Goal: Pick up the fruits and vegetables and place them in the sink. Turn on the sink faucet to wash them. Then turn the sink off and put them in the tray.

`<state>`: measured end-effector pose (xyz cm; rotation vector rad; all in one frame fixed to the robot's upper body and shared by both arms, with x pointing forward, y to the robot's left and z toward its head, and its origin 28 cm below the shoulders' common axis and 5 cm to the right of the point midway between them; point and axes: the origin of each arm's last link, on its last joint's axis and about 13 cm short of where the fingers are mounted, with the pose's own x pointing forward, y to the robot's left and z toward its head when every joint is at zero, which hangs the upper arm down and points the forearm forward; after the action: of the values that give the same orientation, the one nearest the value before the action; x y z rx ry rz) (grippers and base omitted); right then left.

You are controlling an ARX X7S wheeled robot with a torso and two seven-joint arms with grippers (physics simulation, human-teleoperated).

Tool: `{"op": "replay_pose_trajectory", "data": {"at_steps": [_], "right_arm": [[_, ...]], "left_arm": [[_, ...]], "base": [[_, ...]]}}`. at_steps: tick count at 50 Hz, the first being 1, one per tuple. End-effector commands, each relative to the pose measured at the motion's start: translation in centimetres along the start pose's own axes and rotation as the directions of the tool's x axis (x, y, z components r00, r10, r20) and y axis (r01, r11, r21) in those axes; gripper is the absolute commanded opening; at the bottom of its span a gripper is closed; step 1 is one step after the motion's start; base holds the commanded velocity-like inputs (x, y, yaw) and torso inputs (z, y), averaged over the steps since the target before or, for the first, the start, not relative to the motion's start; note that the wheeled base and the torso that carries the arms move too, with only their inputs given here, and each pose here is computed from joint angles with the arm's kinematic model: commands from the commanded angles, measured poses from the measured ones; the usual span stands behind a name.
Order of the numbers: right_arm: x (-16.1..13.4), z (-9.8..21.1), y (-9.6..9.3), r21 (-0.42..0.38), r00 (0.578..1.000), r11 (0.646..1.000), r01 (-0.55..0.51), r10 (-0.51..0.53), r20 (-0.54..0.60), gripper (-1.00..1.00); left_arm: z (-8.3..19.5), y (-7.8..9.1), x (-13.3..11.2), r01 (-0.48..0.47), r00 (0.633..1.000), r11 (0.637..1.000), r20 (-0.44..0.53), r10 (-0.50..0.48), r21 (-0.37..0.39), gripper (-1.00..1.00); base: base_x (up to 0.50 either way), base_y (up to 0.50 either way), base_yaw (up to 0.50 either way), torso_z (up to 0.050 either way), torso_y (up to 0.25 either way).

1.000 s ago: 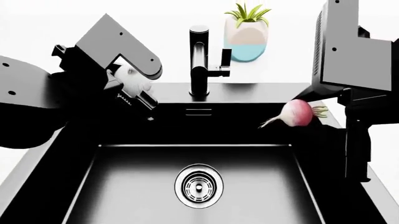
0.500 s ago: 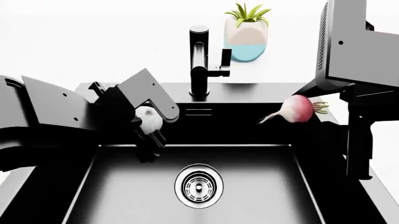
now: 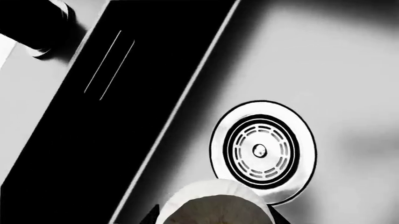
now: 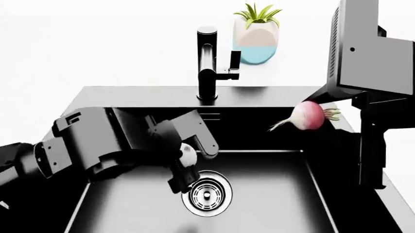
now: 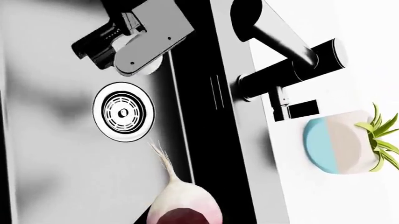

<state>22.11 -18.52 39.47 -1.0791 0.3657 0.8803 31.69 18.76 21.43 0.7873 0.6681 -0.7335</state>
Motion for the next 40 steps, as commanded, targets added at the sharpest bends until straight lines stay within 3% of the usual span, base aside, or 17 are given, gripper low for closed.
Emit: {"op": "replay_pose_trajectory", "data": {"at_steps": [1,12,40], "right_arm": [[0.0,-0.1,0.1,-0.005,1.0,1.0,0.009,-0.009,0.005,-1.0],[0.3,-0.1,0.0,-0.006,1.0,1.0,0.008,-0.008,0.003,-1.0],[0.6,0.0,-0.1,-0.013,1.0,1.0,0.006,-0.006,-0.001,-1.0]], "left_arm": [[0.8,-0.9,3.6,0.091,0.994,0.994,-0.066,-0.088,0.057,-1.0],[1.2,-1.3,5.7,0.16,0.98,0.982,-0.136,-0.146,0.1,-1.0],[1.5,-2.6,7.3,0.237,0.958,0.958,-0.202,-0.204,0.158,-1.0]], "base": [[0.01,0.0,0.0,0.0,0.0],[0.01,0.0,0.0,0.0,0.0],[0.01,0.0,0.0,0.0,0.0]]}}
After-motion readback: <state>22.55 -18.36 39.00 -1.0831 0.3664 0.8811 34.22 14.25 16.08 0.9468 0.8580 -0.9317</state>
